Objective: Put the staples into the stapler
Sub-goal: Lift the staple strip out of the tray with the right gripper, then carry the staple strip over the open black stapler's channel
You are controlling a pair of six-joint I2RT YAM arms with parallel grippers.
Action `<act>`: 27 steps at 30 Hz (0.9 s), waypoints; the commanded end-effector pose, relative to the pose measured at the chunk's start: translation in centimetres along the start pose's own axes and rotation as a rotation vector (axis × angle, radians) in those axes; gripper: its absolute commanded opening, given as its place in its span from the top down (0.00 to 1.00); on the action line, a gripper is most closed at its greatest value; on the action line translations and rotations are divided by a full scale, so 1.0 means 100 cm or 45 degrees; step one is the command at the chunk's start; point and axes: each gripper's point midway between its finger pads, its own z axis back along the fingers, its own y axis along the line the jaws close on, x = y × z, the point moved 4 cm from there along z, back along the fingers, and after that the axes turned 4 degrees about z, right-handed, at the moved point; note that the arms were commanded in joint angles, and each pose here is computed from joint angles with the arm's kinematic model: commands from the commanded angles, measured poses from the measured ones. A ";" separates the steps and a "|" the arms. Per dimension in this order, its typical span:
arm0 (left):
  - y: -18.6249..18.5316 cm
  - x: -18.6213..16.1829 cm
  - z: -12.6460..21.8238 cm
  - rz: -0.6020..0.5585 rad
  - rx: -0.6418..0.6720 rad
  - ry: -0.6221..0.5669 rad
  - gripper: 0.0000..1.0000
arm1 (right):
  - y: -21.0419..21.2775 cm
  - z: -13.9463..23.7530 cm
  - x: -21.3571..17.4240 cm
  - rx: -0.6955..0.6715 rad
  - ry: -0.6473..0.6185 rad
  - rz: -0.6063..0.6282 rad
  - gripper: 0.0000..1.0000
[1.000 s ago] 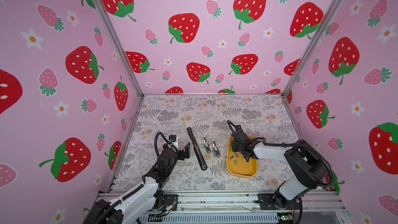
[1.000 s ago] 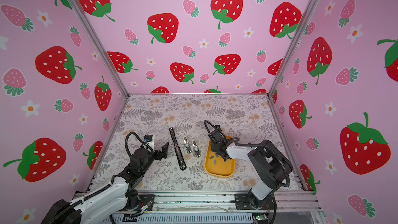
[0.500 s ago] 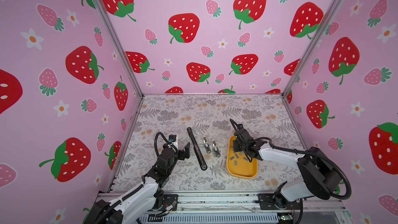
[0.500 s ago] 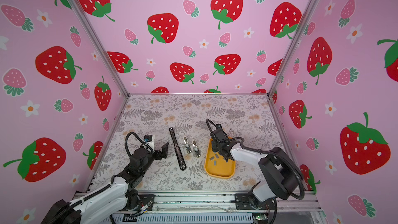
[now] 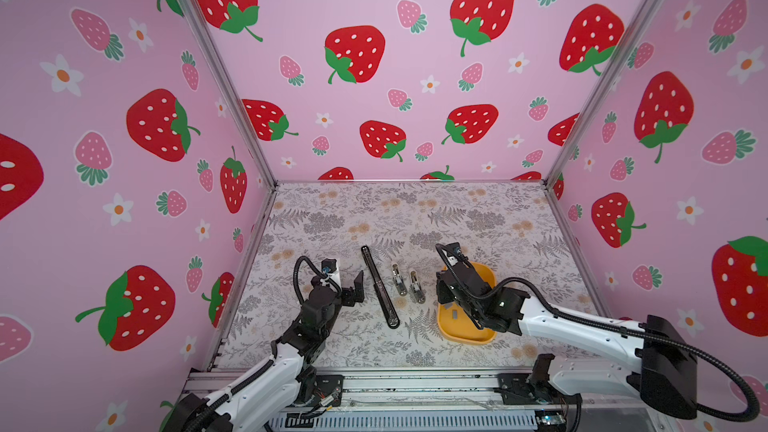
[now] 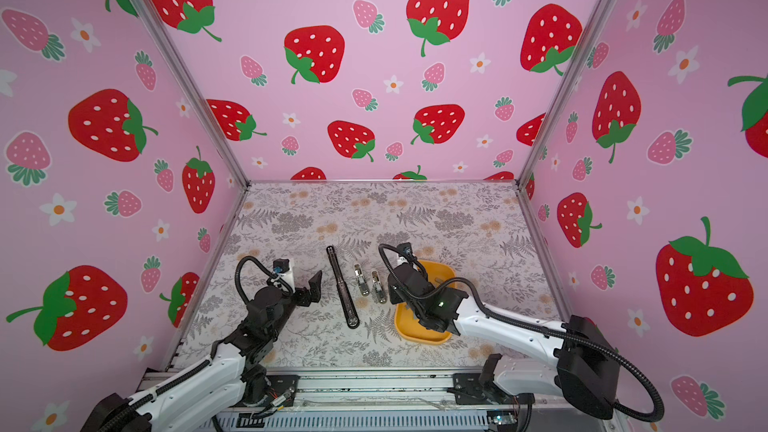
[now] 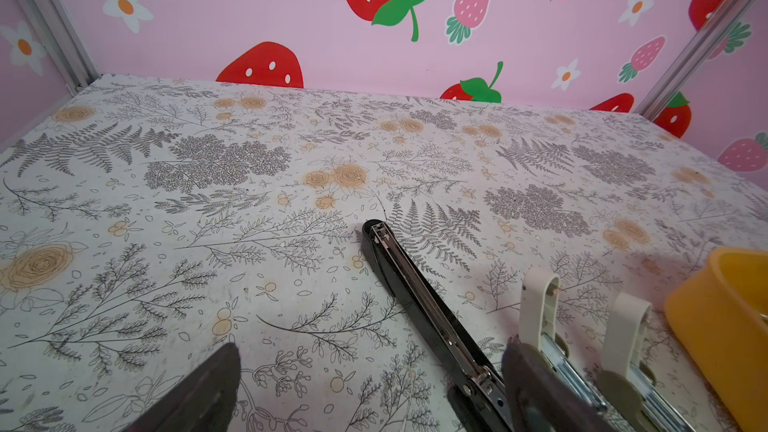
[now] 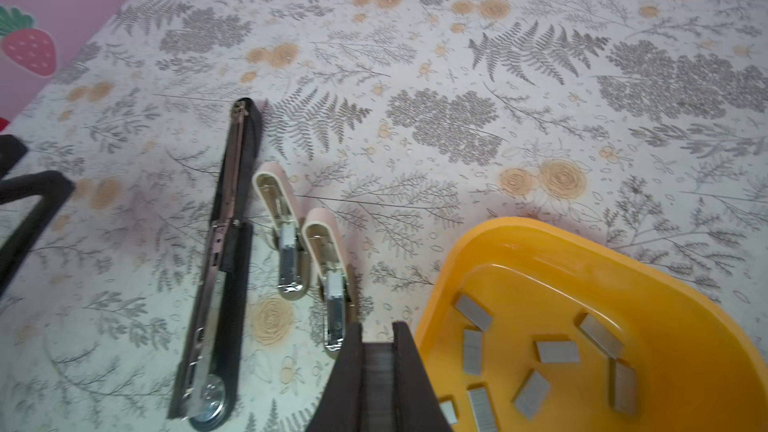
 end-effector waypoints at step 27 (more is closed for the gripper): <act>0.039 0.012 -0.001 0.285 0.234 -0.032 0.01 | 0.135 -0.070 -0.041 0.163 0.050 0.070 0.95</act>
